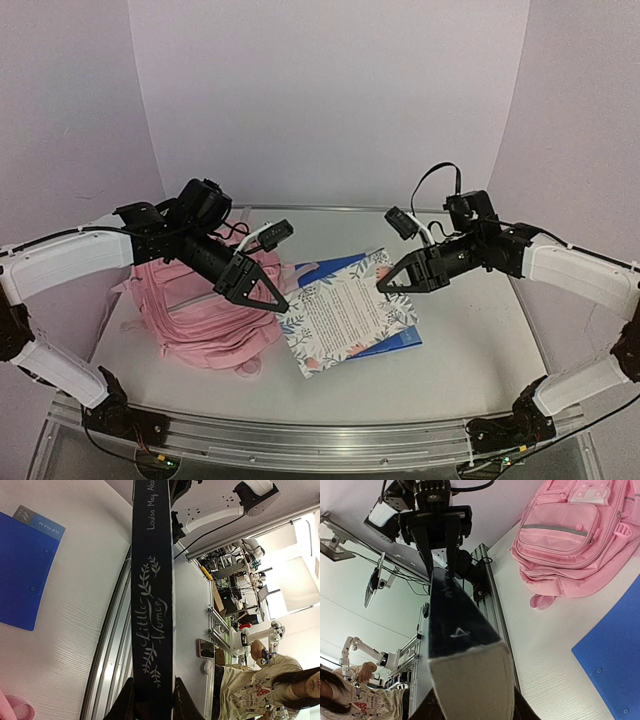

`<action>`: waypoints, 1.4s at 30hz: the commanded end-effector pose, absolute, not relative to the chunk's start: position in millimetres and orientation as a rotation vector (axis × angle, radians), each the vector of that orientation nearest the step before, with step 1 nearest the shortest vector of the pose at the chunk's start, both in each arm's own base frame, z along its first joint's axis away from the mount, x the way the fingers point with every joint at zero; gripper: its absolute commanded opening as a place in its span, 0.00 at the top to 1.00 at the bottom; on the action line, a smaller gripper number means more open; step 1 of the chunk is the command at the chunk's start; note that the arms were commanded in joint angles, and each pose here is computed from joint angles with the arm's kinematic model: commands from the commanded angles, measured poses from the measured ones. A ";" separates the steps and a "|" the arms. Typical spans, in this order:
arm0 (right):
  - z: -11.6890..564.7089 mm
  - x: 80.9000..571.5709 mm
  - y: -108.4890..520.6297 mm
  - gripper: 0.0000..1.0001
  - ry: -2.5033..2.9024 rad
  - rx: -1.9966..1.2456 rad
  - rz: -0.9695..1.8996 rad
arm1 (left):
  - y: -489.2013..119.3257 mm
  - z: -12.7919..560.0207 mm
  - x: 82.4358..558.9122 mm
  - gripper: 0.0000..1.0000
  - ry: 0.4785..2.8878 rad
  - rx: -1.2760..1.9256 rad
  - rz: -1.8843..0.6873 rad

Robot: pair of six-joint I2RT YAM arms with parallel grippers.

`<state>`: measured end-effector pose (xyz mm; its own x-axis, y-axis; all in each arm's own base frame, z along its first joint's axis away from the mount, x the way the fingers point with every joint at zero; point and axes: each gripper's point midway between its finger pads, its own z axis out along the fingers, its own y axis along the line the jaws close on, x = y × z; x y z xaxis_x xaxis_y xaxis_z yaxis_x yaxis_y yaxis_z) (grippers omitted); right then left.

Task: Pack the student bag
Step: Pick up the book from the center of the board, then place the book in the student bag.

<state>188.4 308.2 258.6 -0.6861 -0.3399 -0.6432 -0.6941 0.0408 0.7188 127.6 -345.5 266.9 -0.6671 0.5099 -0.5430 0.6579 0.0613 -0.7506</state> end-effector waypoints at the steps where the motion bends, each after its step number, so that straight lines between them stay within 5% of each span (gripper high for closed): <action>1: 276.9 182.9 310.5 0.91 1.917 -1.126 1.702 | -353.9 305.6 137.0 1.00 1.961 1.294 -1.665; 4: 269.2 209.7 312.0 1.00 2.008 -0.998 1.538 | -349.8 290.8 154.8 0.97 2.027 1.232 -1.554; 10: 250.7 284.1 288.9 1.00 2.191 -0.521 1.230 | -310.4 223.3 224.7 0.36 2.293 0.955 -1.005; 13: 241.4 303.3 272.7 1.00 2.218 -0.374 1.134 | -273.7 176.5 255.7 0.27 2.434 0.850 -0.606; 22: 240.4 308.4 259.7 1.00 2.179 -0.267 1.122 | -231.8 116.6 279.6 0.19 2.569 0.848 -0.012; 38: 246.7 304.6 255.3 1.00 2.137 -0.267 1.147 | -227.3 68.2 266.3 0.14 2.650 1.010 0.177; 42: 246.6 305.2 255.1 1.00 2.134 -0.267 1.151 | -211.9 63.1 275.1 0.21 2.645 0.979 0.350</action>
<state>297.2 249.0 199.2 -0.8280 0.0822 -0.5547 -0.3716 0.6604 0.6525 273.8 -225.4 73.1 -0.7084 0.6525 -0.2691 0.6051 0.7577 0.2443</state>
